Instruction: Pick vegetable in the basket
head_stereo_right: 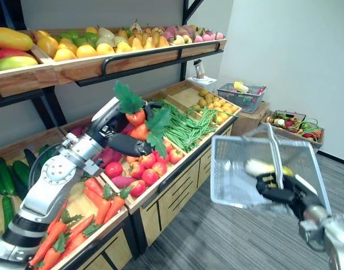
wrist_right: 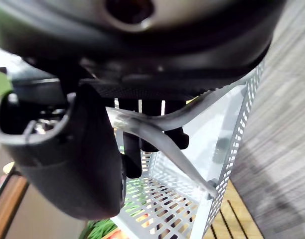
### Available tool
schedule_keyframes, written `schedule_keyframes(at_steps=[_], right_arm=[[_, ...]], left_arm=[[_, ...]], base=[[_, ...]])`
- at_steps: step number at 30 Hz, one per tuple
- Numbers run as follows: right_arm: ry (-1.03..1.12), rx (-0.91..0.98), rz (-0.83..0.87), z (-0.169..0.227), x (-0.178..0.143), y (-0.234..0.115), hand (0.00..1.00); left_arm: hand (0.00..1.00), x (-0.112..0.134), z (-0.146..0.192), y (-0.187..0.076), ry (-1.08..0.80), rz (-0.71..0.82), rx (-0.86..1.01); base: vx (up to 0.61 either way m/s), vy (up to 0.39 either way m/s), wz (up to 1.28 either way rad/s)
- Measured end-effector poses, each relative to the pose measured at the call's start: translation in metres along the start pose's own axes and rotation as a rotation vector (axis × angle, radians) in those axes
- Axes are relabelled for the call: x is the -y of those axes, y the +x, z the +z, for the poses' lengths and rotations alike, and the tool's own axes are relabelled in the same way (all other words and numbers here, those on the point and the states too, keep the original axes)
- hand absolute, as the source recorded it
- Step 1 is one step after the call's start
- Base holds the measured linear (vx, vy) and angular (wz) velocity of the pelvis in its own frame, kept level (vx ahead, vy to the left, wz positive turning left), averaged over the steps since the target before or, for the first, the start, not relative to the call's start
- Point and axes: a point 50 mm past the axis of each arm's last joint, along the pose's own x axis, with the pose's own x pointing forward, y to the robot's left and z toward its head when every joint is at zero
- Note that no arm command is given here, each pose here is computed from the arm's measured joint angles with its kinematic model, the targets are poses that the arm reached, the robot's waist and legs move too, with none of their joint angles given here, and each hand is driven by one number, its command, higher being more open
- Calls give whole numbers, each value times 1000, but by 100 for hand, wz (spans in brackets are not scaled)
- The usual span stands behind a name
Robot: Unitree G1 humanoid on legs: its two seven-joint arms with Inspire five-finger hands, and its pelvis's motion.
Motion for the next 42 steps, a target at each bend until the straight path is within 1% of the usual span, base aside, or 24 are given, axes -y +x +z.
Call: schedule_keyframes(at_steps=[4,9,15,19,22,27,31,38,42], right_arm=[[-7,14,39,5,-3,4,0],[-92,-106,71,2,0,7,0],[-114,-175,102,-4,-2,9,0],[-110,-127,99,9,-2,16,0],[-112,-91,66,20,-1,21,0],[-148,-54,42,36,-1,22,0],[-189,11,55,53,-8,22,0],[-238,122,209,80,-46,34,0],[-257,150,261,90,-59,42,0]], left_arm=[[0,6,9,-4,5,-17,52],[0,7,8,-6,5,-16,55],[0,9,1,-13,-15,11,21],[0,6,-2,-20,-17,47,13],[0,1,4,-21,8,67,63],[0,4,13,-21,60,46,131],[0,14,13,-19,69,11,151],[0,41,7,-14,62,-86,145],[0,55,4,-10,3,-95,154]], base=[[-4,26,3],[22,34,2],[17,26,-1],[-36,42,-1],[-48,37,-2],[-6,9,-2],[0,0,0],[-10,13,-1],[-12,20,-3]])
